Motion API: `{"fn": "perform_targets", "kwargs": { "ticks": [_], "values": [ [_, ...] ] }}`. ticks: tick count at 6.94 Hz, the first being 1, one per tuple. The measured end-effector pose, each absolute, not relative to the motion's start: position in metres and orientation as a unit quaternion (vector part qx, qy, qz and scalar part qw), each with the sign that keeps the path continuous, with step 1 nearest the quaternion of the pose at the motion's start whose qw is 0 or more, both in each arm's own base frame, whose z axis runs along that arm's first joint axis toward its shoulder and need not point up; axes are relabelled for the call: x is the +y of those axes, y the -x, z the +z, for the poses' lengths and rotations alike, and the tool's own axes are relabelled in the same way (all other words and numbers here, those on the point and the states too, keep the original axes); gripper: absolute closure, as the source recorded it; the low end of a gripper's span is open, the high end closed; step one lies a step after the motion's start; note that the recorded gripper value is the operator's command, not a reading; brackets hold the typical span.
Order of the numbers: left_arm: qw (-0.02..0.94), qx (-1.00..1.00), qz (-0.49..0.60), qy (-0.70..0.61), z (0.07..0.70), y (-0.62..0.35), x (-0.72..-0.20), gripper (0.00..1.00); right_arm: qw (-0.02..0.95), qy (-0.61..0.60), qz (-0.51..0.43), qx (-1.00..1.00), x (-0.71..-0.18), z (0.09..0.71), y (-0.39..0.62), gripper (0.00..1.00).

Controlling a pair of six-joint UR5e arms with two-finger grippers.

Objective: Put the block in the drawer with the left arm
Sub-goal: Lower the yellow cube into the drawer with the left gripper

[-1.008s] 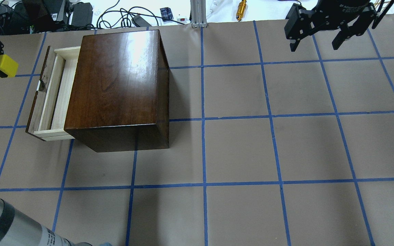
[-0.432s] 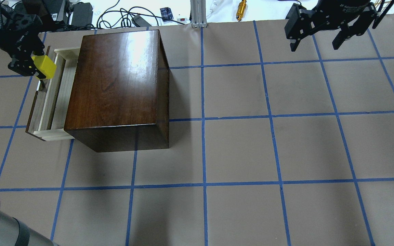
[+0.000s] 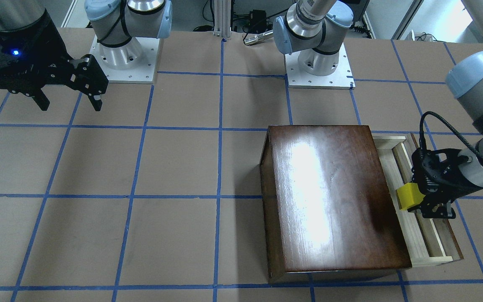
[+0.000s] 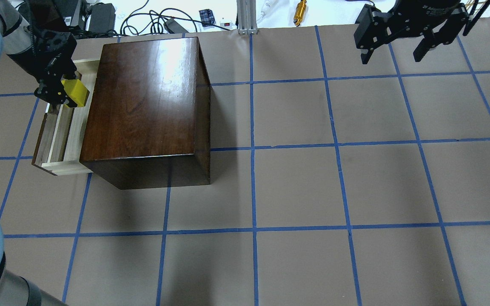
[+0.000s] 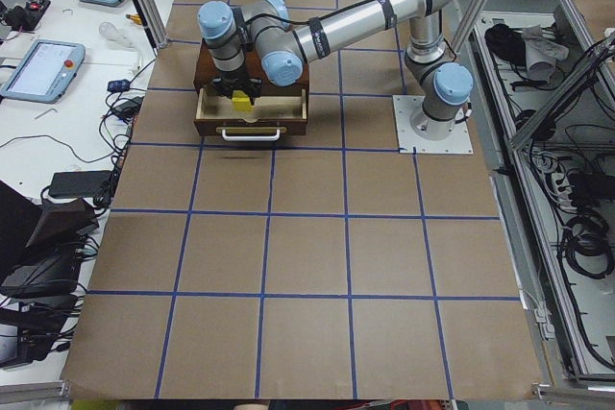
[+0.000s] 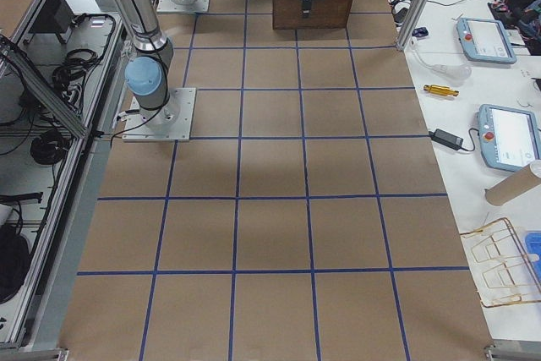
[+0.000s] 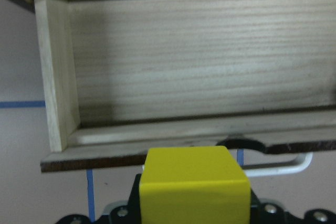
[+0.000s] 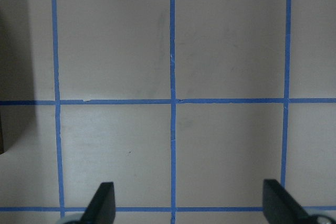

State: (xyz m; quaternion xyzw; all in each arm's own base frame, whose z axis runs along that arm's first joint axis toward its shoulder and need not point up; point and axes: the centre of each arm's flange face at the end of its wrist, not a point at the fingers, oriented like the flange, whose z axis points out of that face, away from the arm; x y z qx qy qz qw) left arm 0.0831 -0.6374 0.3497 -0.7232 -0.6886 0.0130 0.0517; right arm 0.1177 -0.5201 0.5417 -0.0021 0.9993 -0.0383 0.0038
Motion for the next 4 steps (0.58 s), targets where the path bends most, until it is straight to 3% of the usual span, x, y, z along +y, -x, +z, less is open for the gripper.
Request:
{"fn": "perform_targets", "kwargs": {
  "ticks": [4],
  "values": [
    [0.058,-0.690,0.009,0.721,0.3339,-0.0829,-0.6297,1.00,0.004,0.002,-0.039,0.999,-0.5199,0.5419,-0.1178,0.00]
  ]
}}
